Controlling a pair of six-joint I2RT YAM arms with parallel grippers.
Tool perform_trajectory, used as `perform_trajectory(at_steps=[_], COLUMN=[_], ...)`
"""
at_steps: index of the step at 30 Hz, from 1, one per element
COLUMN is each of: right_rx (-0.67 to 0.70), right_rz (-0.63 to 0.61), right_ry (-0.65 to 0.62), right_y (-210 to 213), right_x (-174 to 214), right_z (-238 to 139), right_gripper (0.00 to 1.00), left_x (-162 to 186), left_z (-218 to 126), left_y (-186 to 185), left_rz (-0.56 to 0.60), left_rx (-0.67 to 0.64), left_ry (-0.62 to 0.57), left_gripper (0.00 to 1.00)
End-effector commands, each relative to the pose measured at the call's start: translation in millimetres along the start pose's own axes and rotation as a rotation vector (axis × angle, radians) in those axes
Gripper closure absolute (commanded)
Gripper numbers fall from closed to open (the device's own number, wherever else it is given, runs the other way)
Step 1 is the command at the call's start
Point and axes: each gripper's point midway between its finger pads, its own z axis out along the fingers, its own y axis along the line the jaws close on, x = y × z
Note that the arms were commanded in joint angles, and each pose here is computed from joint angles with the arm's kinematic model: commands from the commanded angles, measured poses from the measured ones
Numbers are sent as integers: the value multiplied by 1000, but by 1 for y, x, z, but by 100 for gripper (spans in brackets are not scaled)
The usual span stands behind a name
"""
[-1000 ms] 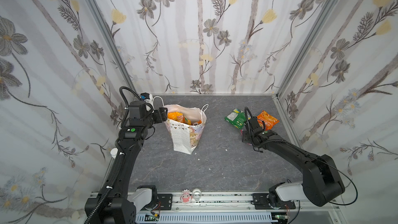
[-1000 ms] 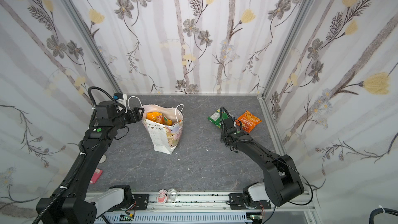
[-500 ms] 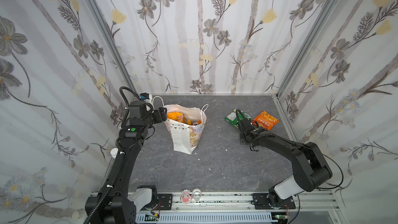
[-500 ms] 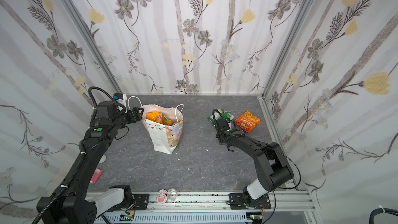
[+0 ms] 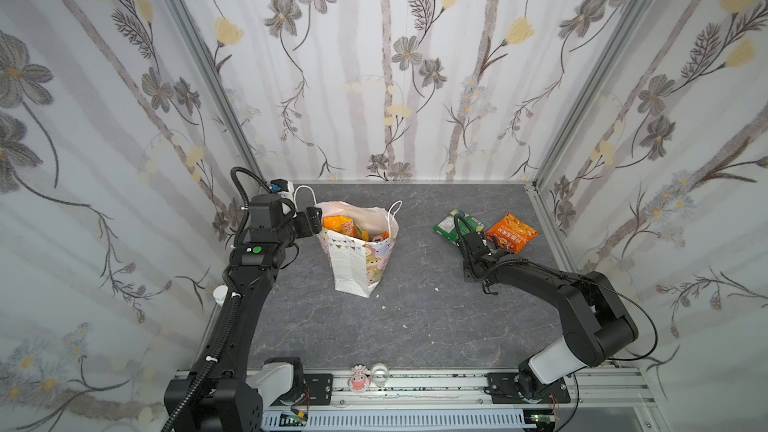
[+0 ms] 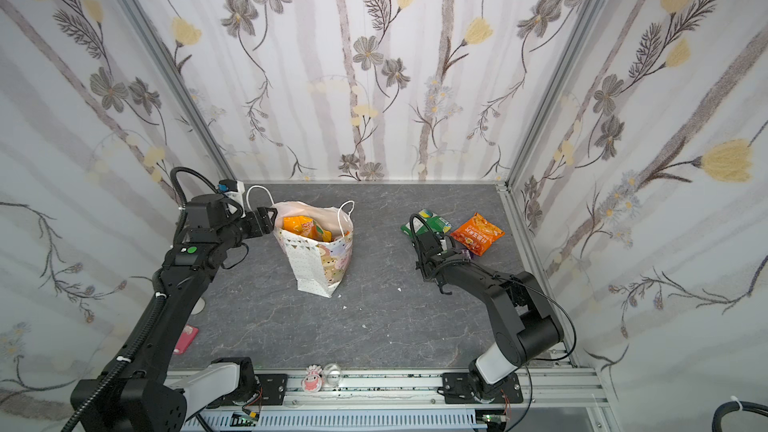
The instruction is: Place the snacks into the paper bag
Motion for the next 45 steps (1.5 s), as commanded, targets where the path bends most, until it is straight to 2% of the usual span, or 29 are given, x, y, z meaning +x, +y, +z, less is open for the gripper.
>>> perform_trajectory(at_steps=[1, 8, 15, 17, 19, 23, 27, 36, 45], right_rx=[22, 27, 16, 11, 4, -10, -82, -320, -522], right_rz=[3, -14, -12, -7, -4, 0, 29, 117, 184], right_ry=[-25, 2, 10, 10, 9, 7, -25, -87, -219], right_y=[-3, 0, 2, 2, 3, 4, 9, 29, 34], right_x=[-6, -1, 2, 2, 1, 1, -8, -16, -43], right_z=[2, 12, 13, 12, 9, 6, -9, -43, -88], right_gripper=[53, 62, 91, 97, 100, 100, 100, 100, 100], left_x=[-7, -6, -5, -6, -5, -5, -6, -7, -7], left_z=[0, -1, -1, -1, -1, -1, -1, -2, -4], left_y=[-2, 0, 0, 0, 0, 0, -1, -1, -3], left_rz=[-1, 2, 3, 5, 4, 3, 4, 4, 5], left_rx=[10, 1, 0, -1, -2, -1, 2, 5, 13], left_ry=[-26, -26, -23, -25, -23, -24, -25, -29, -32], left_gripper=[22, 22, 22, 22, 22, 22, 22, 22, 22])
